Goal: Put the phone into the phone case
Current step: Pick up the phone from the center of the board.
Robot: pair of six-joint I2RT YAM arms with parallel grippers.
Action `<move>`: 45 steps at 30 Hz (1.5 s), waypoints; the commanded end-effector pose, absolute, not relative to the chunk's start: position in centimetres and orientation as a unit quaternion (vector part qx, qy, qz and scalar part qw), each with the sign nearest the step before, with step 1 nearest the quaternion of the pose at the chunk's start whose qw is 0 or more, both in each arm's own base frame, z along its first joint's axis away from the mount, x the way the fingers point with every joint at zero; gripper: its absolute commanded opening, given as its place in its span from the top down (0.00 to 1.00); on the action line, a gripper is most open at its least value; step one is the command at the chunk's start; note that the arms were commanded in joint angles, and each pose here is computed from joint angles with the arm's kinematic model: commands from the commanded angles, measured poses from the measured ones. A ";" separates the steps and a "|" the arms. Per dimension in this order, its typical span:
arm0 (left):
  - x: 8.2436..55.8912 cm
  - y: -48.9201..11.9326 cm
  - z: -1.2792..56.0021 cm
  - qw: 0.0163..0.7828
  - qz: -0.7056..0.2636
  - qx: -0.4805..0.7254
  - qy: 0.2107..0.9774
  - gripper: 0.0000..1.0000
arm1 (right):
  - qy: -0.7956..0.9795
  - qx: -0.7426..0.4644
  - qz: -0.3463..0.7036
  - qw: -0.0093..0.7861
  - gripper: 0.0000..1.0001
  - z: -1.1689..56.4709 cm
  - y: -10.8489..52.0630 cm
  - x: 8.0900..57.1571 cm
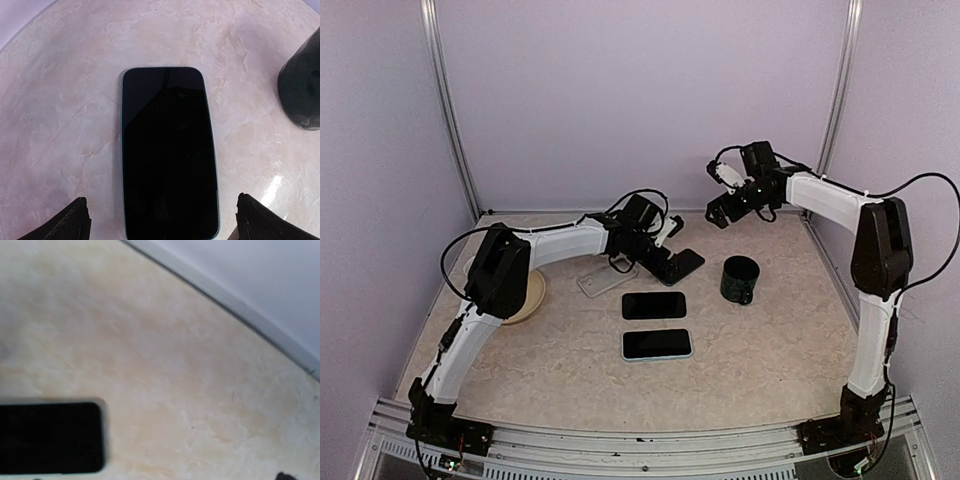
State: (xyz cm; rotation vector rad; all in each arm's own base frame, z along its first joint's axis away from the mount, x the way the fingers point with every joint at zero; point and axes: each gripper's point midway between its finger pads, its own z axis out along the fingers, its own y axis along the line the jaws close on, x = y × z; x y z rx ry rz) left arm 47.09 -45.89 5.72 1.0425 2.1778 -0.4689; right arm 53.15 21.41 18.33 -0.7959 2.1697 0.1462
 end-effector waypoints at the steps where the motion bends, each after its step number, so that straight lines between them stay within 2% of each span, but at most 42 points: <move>1: 47.4 -45.8 4.1 0.329 -0.171 0.408 0.834 0.01 | 0.841 -0.318 0.071 0.431 0.00 21.1 22.9 51.5; 12: 47.4 -45.6 2.1 0.316 -0.169 0.415 0.836 0.02 | 0.833 -0.320 0.073 0.446 0.00 22.8 23.6 48.9; 23: 47.3 -45.0 0.5 0.301 -0.155 0.410 0.847 0.15 | 0.827 -0.320 0.074 0.457 0.00 23.8 23.8 47.9; 36: 45.7 -44.6 -0.4 0.275 -0.139 0.444 0.841 0.10 | 0.827 -0.320 0.073 0.457 0.00 23.5 23.6 47.7; 43: 45.1 -44.2 -1.1 0.258 -0.135 0.462 0.838 0.25 | 0.825 -0.319 0.078 0.460 0.00 23.6 23.7 47.5; 45: 44.5 -44.2 -1.5 0.247 -0.141 0.471 0.835 0.27 | 0.824 -0.319 0.078 0.462 0.00 23.8 23.7 47.5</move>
